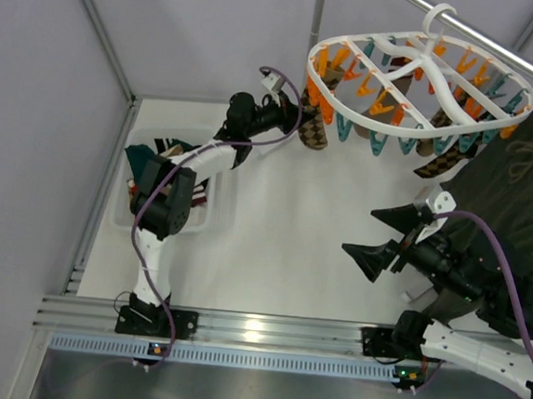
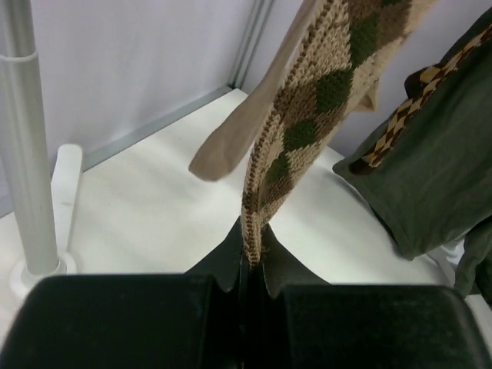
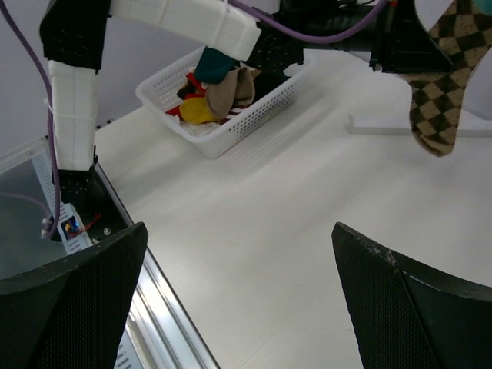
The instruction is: Remove the socks clipped to the hanger
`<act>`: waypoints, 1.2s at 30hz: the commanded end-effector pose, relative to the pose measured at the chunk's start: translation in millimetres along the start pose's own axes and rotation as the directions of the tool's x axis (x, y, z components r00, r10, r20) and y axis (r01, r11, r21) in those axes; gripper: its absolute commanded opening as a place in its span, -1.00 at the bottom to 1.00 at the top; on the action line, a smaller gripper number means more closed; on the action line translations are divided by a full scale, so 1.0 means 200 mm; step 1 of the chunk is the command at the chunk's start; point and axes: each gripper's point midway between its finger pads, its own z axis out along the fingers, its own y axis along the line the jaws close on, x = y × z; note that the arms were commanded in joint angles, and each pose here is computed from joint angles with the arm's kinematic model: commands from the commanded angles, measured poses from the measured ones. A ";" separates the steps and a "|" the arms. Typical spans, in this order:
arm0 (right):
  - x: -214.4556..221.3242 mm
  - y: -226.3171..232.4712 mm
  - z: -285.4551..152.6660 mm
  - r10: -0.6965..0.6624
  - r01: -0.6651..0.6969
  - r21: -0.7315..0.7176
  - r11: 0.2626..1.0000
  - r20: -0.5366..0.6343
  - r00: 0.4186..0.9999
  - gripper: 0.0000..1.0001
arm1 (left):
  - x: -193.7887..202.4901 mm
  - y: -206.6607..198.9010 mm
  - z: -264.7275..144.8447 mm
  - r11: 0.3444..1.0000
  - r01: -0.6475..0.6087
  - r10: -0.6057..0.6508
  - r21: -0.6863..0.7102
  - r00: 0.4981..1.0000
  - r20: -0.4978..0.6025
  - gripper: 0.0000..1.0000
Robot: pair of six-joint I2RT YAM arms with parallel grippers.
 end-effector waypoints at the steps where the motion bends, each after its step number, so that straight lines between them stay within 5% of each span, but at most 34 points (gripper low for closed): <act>1: -0.16 -0.01 -0.06 0.046 -0.048 0.010 0.999 0.143 0.989 0.99 | -0.43 -0.31 -0.11 0.983 -0.175 0.181 -0.047 0.967 0.180 -1.00; 7: -0.29 -0.05 -0.20 0.087 -0.099 0.037 0.994 0.238 0.967 0.99 | -0.36 -0.47 -0.33 0.961 -0.152 0.199 -0.231 0.960 0.196 -1.00; 17: -0.40 -0.16 -0.35 0.090 -0.132 0.144 0.981 0.269 0.959 0.99 | -0.35 -0.82 -0.68 0.939 -0.158 0.241 -0.306 0.937 0.254 -1.00; 24: -0.42 -0.21 -0.35 0.090 -0.142 0.204 0.969 0.243 0.966 0.99 | -0.30 -0.70 -0.91 0.866 -0.133 0.269 -0.482 0.937 0.223 -1.00; 32: -0.54 -0.21 -0.32 0.091 -0.145 0.237 0.961 0.225 0.970 0.99 | -0.27 -0.80 -0.95 0.893 -0.137 0.247 -0.428 0.945 0.214 -1.00; 36: -0.59 -0.24 -0.31 0.110 -0.172 0.276 0.946 0.226 0.968 0.99 | -0.21 -1.02 -0.87 0.927 -0.166 0.244 -0.336 0.947 0.207 -1.00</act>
